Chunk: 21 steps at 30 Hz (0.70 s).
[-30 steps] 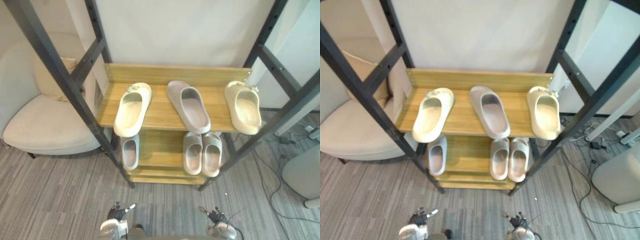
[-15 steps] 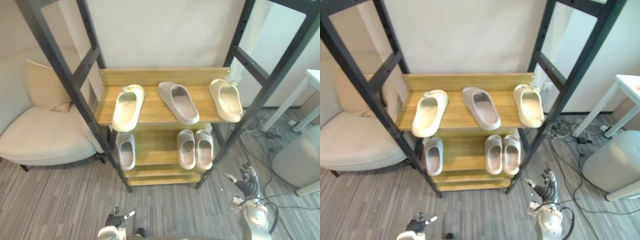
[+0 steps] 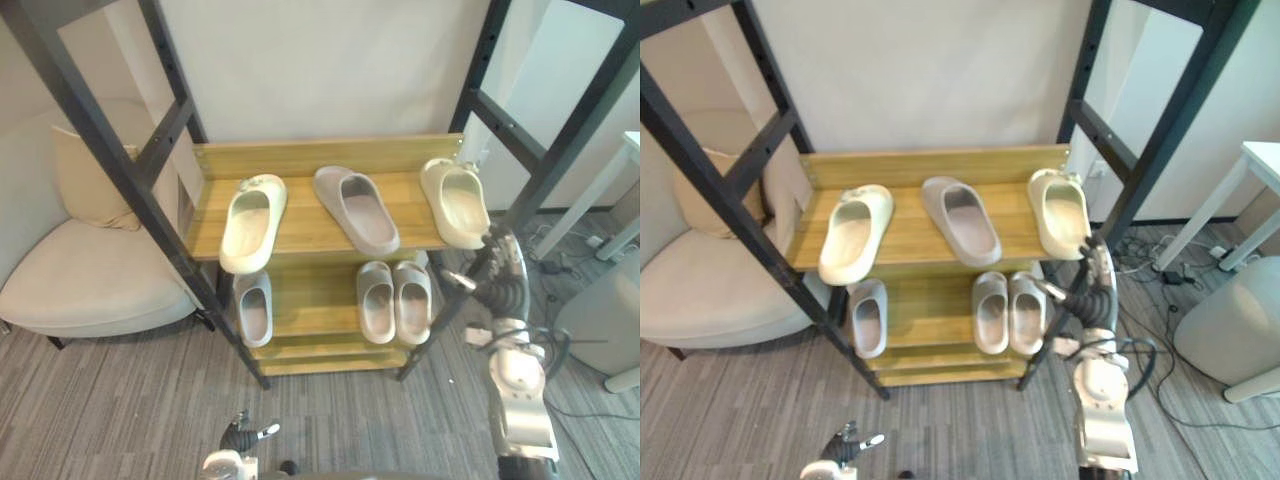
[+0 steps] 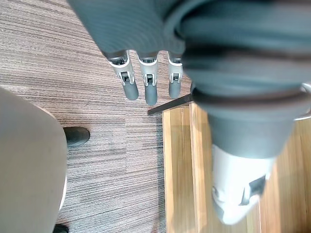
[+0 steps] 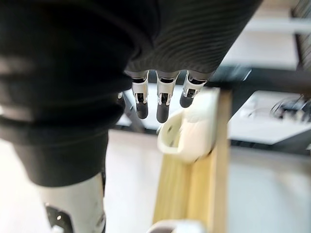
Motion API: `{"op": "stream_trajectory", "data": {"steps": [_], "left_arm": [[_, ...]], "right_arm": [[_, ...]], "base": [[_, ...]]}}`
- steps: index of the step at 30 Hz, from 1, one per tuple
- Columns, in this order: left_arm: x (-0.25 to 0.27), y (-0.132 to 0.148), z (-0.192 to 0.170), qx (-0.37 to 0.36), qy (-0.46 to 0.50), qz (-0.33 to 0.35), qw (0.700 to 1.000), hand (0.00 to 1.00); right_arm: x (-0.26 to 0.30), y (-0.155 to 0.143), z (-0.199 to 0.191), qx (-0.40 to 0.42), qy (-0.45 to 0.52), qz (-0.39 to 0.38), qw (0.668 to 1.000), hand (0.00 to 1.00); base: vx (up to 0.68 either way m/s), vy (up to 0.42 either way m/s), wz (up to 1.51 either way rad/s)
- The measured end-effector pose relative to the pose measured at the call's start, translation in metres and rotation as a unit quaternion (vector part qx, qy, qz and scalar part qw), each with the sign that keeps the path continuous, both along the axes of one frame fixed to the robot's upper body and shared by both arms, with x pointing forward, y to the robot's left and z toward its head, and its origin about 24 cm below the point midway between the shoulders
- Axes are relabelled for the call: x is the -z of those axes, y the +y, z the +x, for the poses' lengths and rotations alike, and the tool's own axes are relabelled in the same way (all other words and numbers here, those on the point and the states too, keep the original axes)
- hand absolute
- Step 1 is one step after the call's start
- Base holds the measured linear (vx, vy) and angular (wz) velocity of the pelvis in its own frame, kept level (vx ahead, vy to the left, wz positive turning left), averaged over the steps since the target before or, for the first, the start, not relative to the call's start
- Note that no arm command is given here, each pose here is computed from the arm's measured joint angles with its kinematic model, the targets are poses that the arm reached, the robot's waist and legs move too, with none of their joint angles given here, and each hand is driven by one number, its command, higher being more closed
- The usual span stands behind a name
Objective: Organize the slippers on the shoe rack
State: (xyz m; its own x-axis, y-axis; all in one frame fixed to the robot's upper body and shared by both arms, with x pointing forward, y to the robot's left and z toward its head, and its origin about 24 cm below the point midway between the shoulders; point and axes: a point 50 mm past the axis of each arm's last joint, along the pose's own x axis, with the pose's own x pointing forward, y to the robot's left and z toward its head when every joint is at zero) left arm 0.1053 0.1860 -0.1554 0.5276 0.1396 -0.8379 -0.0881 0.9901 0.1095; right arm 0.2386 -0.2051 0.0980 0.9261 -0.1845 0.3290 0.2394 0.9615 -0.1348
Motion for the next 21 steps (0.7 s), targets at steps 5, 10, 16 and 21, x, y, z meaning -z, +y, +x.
{"op": "stream_trajectory", "data": {"steps": [5, 10, 16, 21], "left_arm": [[0.0, 0.0, 0.0, 0.0, 0.0, 0.0, 1.0, 0.0], [0.0, 0.0, 0.001, 0.001, -0.002, 0.0, 1.0, 0.0], [-0.002, 0.002, 0.005, 0.003, -0.006, 0.003, 1.0, 0.0], [-0.002, 0.003, 0.005, 0.004, -0.007, 0.003, 1.0, 0.0]], "right_arm": [[-0.008, 0.004, 0.005, -0.022, -0.014, -0.009, 1.0, 0.0], [-0.016, 0.007, 0.01, -0.029, -0.03, -0.01, 0.999, 0.0], [-0.038, 0.008, 0.024, -0.042, -0.067, -0.035, 0.996, 0.0], [-0.053, 0.008, 0.039, -0.046, -0.086, -0.039, 0.994, 0.0]], "base": [[-0.03, -0.019, 0.15], [-0.01, -0.019, 0.09], [0.0, 0.0, 0.0], [0.0, 0.0, 0.0]]}}
